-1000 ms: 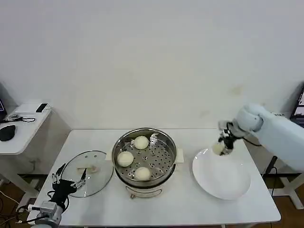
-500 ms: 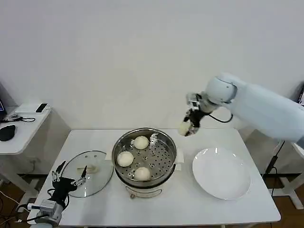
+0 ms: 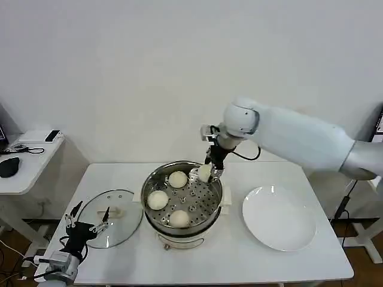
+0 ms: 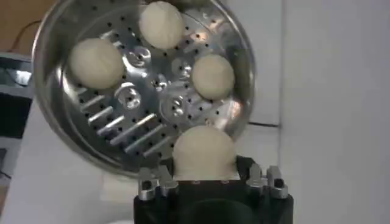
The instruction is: Take steamed baozi put them in steamer then cover it.
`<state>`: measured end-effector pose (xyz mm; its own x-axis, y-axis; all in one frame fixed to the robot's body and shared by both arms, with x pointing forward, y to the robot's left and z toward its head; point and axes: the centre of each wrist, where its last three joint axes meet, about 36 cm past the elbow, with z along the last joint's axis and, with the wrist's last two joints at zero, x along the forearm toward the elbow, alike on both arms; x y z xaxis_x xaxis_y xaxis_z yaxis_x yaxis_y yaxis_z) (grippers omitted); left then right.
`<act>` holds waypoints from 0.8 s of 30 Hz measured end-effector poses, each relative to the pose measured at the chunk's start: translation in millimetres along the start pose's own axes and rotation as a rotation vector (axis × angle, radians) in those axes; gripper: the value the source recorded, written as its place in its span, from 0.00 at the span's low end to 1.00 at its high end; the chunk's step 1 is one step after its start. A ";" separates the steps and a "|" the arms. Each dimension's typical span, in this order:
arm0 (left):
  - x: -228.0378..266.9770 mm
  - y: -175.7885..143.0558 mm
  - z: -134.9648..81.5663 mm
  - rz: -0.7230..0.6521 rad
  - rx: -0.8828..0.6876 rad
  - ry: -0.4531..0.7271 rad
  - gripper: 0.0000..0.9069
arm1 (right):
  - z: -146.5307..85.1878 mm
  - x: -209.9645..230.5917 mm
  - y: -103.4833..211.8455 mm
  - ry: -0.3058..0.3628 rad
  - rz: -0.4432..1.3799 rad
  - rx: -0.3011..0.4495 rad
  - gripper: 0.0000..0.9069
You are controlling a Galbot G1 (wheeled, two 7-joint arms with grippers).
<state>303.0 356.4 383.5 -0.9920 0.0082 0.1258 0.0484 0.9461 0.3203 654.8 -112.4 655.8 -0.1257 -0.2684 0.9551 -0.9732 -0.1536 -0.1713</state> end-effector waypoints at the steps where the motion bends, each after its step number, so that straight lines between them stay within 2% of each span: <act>1: 0.2 -0.1 0.1 0.000 0.001 0.000 1.00 | -3.3 -3.0 -0.2 -0.001 -0.005 0.001 0.74; 9: 1.9 2.4 0.3 -0.002 0.003 -0.001 1.00 | -24.3 -32.9 5.0 0.001 -0.058 0.013 0.74; 24: 1.1 1.4 3.7 0.002 0.005 0.005 1.00 | -22.8 -68.4 9.5 0.035 -0.082 -0.011 0.74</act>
<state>301.5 358.9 380.7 -0.9913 0.0081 0.1312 0.0495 0.9477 0.3152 649.8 -73.9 594.4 -0.0518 -0.2219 0.9737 -0.9825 -0.1636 -0.0895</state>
